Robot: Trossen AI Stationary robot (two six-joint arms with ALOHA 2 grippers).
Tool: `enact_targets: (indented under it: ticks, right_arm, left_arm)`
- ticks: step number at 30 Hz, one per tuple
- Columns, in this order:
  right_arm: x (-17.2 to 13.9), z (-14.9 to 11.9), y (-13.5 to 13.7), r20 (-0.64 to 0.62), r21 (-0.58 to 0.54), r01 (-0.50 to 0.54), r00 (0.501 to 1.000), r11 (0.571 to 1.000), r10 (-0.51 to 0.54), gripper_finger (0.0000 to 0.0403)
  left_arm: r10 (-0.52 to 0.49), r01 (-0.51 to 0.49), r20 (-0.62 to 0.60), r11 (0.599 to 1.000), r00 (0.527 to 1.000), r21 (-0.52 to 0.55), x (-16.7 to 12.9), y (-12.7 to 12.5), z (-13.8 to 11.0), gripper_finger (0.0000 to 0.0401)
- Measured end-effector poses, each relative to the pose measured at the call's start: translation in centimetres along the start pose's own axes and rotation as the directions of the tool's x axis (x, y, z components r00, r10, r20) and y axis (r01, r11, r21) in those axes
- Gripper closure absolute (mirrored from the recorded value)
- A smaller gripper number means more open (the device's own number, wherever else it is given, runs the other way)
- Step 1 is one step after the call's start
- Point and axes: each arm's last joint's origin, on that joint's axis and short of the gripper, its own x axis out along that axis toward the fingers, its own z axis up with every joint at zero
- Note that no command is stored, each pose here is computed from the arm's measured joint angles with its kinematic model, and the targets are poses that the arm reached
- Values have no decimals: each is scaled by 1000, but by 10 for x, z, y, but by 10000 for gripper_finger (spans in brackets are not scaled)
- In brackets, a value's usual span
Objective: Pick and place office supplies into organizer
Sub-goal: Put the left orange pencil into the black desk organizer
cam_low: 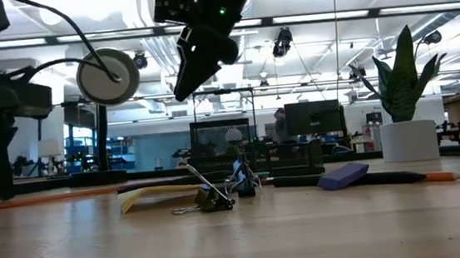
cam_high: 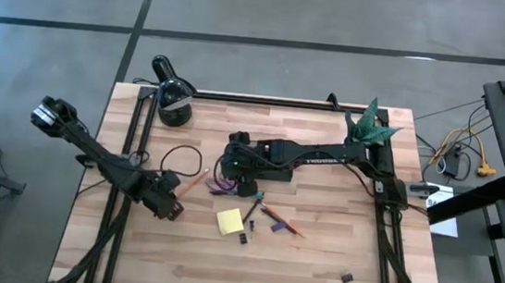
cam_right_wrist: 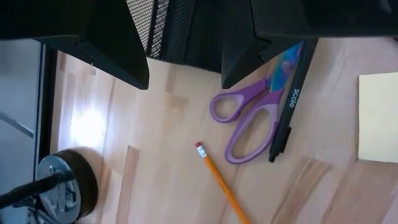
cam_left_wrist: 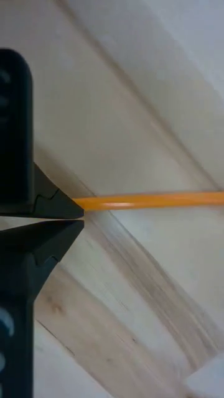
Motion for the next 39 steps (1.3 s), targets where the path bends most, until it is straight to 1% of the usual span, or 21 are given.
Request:
enact_targets:
  ticks: [2, 4, 7, 9, 12, 13, 15, 17, 20, 22, 25, 31, 39]
  right_arm:
    - [0, 0, -2, 4, 0, 4, 1000, 1000, -4, 209]
    - [0, 0, -4, 7, 4, 9, 1000, 1000, -9, 209]
    - [1, -2, -8, 7, 13, 14, 1000, 1000, -14, 209]
    - [1, -3, -10, 4, 26, 17, 1000, 1000, -17, 209]
    - [2, -4, -13, 2, 35, 19, 1000, 999, -19, 209]
    - [2, -4, -13, 1, 35, 20, 1000, 999, -20, 209]
    - [2, -5, -14, -1, 36, 22, 1000, 999, -22, 209]
    - [2, -5, -15, -2, 37, 22, 1000, 999, -22, 209]
    - [3, -5, -16, -2, 43, 24, 1000, 999, -24, 209]
    - [3, -5, -17, 1, 46, 27, 1000, 999, -27, 209]
    - [3, -4, -20, 22, 49, 40, 999, 998, -41, 209]
    - [4, -4, -27, 45, 68, 59, 997, 996, -62, 209]
    - [5, -5, -28, 44, 72, 59, 997, 996, -62, 209]
  left_arm:
    - [4, -6, -28, 999, 1000, -51, 1, 0, -1, 400]
    - [5, -11, -46, 989, 999, -146, 1, 0, -2, 400]
    - [5, -20, -48, 949, 999, -314, -3, -1, -1, 401]
    - [-13, 3, -25, 923, 1000, -386, -7, -5, 0, 401]
    - [-32, 30, 3, 901, 999, -433, -13, -10, 2, 401]
    - [-21, 19, 1, 894, 1000, -447, -14, -10, 2, 401]
    - [33, -33, -10, 877, 999, -479, -16, -8, 0, 401]
    - [86, -85, -23, 849, 996, -522, -19, -4, -4, 401]
    - [106, -101, -28, 798, 994, -594, -22, -4, -10, 401]
    - [89, -86, -26, 786, 996, -612, -23, -5, -12, 401]
    - [64, -66, -25, 783, 998, -619, -20, -10, -13, 401]
    - [126, -120, -34, 785, 991, -608, -11, -10, -16, 401]
    - [161, -151, -39, 783, 986, -603, -5, -8, -18, 401]
